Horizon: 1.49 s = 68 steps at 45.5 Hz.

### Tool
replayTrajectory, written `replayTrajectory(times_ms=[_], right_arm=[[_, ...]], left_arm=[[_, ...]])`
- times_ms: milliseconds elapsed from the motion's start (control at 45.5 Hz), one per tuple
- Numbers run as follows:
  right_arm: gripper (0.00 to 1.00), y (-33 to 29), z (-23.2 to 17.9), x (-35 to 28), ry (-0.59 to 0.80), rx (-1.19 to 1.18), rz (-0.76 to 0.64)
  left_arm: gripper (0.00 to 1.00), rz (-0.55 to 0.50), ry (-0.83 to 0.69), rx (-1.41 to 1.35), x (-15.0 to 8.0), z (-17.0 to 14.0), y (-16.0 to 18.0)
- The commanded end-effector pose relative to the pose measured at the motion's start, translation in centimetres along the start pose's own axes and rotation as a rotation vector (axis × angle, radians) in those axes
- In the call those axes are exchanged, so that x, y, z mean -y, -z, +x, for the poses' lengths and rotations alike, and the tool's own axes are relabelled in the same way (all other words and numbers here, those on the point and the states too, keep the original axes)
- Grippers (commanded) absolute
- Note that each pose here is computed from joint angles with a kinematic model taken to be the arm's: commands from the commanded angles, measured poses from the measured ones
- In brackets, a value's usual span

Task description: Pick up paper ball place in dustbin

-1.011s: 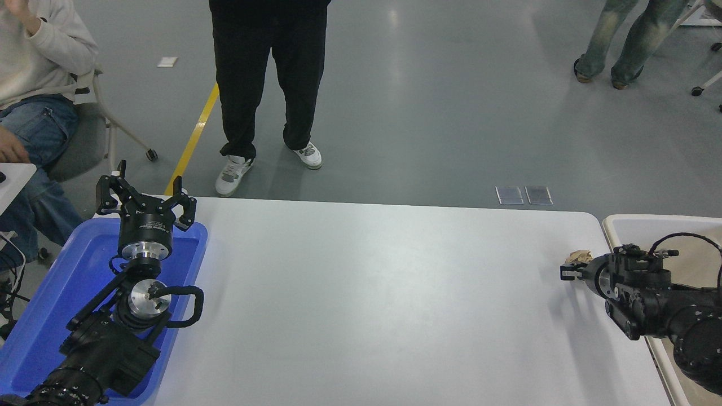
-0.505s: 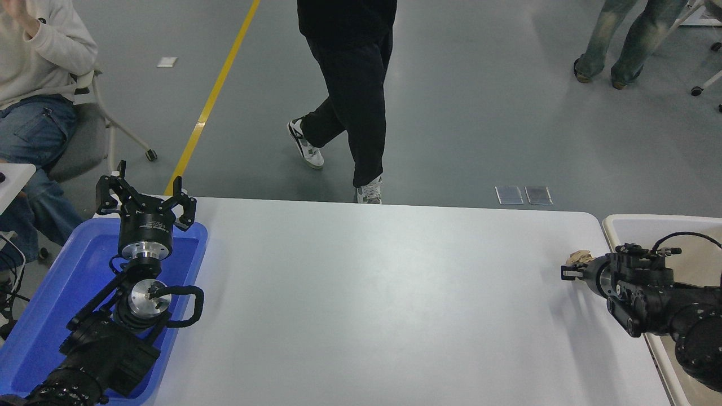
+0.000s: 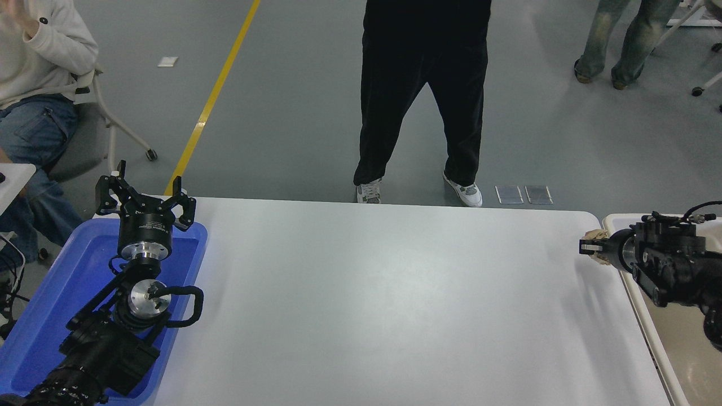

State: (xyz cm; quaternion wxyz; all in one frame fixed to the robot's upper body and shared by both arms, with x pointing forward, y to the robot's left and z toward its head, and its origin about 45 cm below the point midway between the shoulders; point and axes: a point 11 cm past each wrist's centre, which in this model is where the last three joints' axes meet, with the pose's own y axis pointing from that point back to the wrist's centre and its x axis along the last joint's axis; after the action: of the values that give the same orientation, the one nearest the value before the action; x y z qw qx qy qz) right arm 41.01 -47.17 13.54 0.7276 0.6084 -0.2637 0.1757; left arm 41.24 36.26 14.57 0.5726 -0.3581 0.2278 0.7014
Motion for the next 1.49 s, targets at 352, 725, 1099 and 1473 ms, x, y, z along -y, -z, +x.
replayTrajectory(times_ms=[352,725,1099,1473], right_arm=[[0.00,-2.1,10.7,-17.3,0.155,0.050,0.197],[0.00,-0.3,19.3,-27.7,-0.034,0.007,0.209],[0.00,-5.3,21.8,-30.5,-0.160,0.123,0.106],[0.00,-19.0,17.0,-25.9,-0.287,0.553,-0.092]], left_arm=[[0.99,0.000,0.000,0.000,0.0,0.0,0.0],[0.99,0.000,0.000,0.001,0.0,0.0,0.0],[0.99,0.000,0.000,0.000,0.0,0.0,0.0],[0.99,0.000,0.000,0.000,0.0,0.0,0.0]])
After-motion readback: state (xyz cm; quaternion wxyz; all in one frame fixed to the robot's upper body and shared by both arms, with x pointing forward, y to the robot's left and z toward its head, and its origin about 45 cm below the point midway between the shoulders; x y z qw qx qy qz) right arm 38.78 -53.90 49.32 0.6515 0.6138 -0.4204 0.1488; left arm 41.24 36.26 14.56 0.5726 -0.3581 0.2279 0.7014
